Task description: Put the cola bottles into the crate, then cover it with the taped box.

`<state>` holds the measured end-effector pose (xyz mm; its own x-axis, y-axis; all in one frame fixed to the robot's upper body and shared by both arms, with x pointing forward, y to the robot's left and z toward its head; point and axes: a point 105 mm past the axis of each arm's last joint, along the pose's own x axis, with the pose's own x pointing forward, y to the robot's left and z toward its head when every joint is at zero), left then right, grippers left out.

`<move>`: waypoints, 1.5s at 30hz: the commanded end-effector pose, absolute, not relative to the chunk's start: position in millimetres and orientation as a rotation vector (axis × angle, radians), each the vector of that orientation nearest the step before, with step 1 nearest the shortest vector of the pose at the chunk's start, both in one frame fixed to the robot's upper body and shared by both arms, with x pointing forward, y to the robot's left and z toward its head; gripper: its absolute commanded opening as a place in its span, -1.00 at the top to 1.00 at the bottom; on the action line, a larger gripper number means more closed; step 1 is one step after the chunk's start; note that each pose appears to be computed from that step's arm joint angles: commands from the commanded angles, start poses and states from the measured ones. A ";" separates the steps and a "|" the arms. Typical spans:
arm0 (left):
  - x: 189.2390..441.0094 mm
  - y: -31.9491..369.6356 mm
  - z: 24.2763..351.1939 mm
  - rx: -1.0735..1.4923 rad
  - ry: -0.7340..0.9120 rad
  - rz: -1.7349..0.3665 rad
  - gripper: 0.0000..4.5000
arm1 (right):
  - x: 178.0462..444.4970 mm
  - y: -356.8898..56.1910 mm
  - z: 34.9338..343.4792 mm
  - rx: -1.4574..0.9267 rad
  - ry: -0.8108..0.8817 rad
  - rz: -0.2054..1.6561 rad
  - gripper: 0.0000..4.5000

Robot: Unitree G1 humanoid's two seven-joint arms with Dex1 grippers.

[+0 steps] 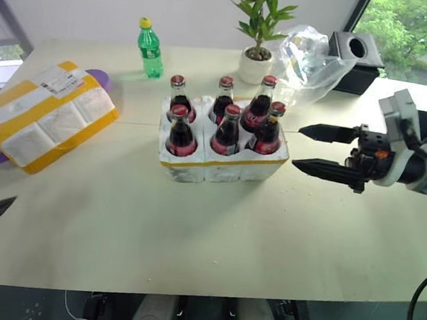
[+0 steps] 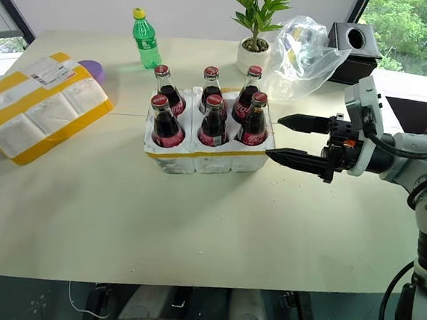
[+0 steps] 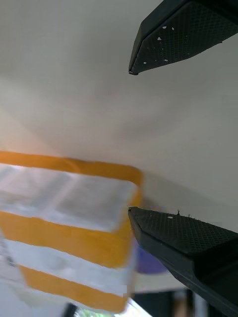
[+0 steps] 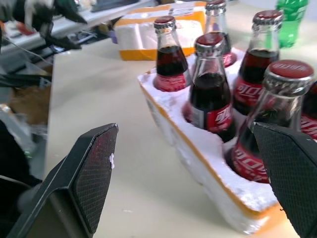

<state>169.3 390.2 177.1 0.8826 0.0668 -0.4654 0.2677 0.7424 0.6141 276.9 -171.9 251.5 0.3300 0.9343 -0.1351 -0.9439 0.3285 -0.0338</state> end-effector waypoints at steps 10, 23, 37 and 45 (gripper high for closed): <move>232.8 451.6 158.0 1.134 0.430 0.201 -1.00 | 238.3 -141.4 305.1 -0.101 -0.085 1.458 -0.97; 286.5 455.7 134.5 1.242 0.472 0.177 -1.00 | 237.4 -149.0 312.6 -0.045 -0.135 1.385 -0.97; 307.8 451.6 133.3 1.219 0.450 0.182 0.35 | 243.7 -155.5 305.3 -0.037 -0.076 1.319 -1.00; 302.0 463.2 169.5 1.280 0.390 0.263 0.81 | 260.1 -166.3 293.4 -0.106 -0.057 1.201 -1.00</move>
<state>303.6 458.1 143.4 0.8958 0.3955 -0.2025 0.0789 0.3070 0.9484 259.1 -161.4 288.5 0.3361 0.9418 -0.0088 -0.9394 0.3346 -0.0741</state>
